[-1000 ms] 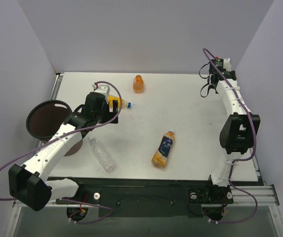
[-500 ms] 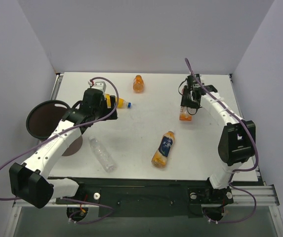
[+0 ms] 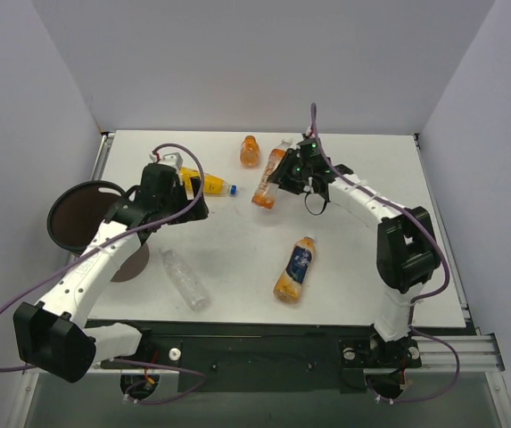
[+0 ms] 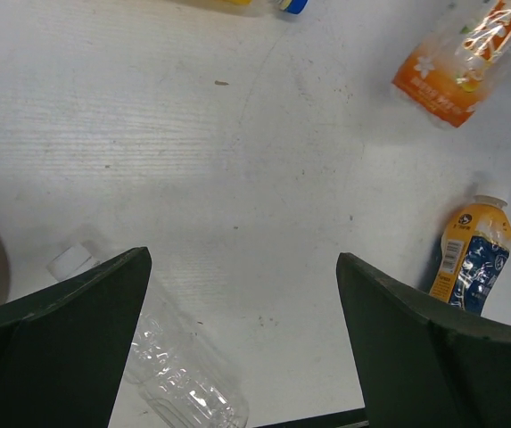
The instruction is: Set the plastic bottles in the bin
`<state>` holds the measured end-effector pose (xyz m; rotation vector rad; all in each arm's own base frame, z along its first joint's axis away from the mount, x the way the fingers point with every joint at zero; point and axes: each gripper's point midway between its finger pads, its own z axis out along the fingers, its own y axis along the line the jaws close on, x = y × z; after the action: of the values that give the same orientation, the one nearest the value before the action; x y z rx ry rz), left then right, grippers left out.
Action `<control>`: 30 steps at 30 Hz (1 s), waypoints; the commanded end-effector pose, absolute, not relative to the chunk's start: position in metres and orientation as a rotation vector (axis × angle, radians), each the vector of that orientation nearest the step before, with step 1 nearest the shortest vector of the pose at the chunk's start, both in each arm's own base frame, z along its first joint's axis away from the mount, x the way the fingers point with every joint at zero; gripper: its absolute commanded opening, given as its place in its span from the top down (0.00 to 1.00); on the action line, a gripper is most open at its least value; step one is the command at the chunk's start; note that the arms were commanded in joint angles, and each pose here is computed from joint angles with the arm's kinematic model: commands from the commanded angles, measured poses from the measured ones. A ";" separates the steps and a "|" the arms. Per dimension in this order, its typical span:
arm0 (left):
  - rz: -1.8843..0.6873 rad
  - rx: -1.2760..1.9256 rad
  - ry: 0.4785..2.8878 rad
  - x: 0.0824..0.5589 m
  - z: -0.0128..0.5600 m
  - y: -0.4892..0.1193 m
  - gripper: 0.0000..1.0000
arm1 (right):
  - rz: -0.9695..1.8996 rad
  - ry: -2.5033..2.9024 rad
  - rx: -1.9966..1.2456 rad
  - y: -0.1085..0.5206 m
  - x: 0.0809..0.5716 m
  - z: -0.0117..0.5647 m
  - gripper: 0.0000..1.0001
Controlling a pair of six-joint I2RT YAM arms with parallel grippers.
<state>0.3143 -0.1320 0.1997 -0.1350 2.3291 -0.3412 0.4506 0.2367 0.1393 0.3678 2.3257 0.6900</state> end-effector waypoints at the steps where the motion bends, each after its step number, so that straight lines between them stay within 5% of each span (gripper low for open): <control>1: -0.392 -0.130 2.367 0.313 0.192 -0.141 0.03 | 0.916 2.276 0.334 0.306 0.439 0.154 1.00; 12: -0.376 -0.079 2.457 0.310 0.159 -0.155 0.03 | 1.032 2.442 0.277 0.329 0.354 0.094 0.97; 17: -0.388 -0.050 2.476 0.313 0.149 -0.171 0.03 | 1.008 2.469 0.222 0.326 0.340 0.093 0.23; 21: -0.362 -0.048 2.461 0.321 0.151 -0.186 0.03 | 0.893 2.430 0.124 0.307 0.338 0.123 0.08; 30: -0.334 -0.091 2.439 0.349 0.140 -0.212 0.03 | 0.281 2.256 0.122 0.159 0.337 0.196 0.06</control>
<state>0.3165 -0.2029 0.1217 -0.0231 2.5486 -0.3284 0.3398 0.2388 0.1623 0.1121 2.3501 0.6087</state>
